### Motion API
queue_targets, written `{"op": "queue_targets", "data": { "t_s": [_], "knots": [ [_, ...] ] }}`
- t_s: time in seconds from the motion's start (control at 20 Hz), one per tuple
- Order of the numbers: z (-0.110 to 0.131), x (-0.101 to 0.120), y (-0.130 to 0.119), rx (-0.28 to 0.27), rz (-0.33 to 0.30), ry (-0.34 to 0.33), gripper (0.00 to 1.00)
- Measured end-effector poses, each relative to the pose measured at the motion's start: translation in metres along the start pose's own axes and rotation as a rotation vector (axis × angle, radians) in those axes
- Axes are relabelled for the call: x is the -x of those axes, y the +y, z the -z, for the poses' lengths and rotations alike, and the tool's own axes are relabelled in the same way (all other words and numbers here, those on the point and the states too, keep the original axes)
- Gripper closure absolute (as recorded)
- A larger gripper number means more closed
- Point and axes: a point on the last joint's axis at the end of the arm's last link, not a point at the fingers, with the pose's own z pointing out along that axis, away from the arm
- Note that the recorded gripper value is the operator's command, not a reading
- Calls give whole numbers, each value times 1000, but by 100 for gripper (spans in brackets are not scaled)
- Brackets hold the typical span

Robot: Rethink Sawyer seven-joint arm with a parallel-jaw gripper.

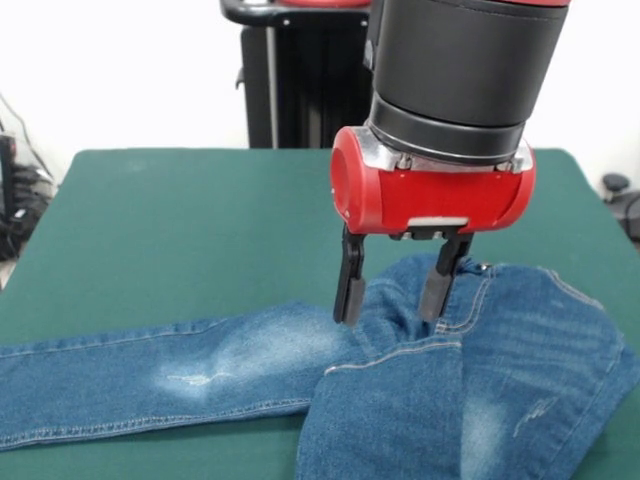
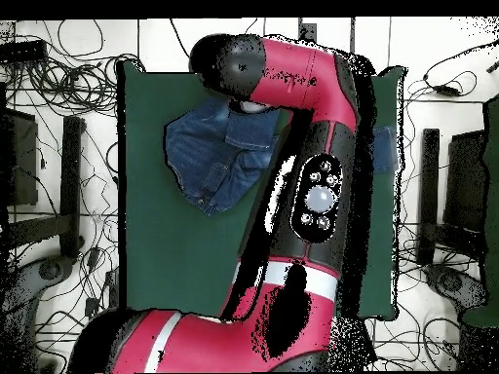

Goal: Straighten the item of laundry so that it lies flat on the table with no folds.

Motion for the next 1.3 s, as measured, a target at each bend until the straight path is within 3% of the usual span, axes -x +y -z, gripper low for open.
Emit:
{"op": "queue_targets", "data": {
  "t_s": [0.5,1.3],
  "knots": [
    [1,-9,11,1,2,3,0],
    [2,-6,15,-5,7,-16,0]
  ]
}}
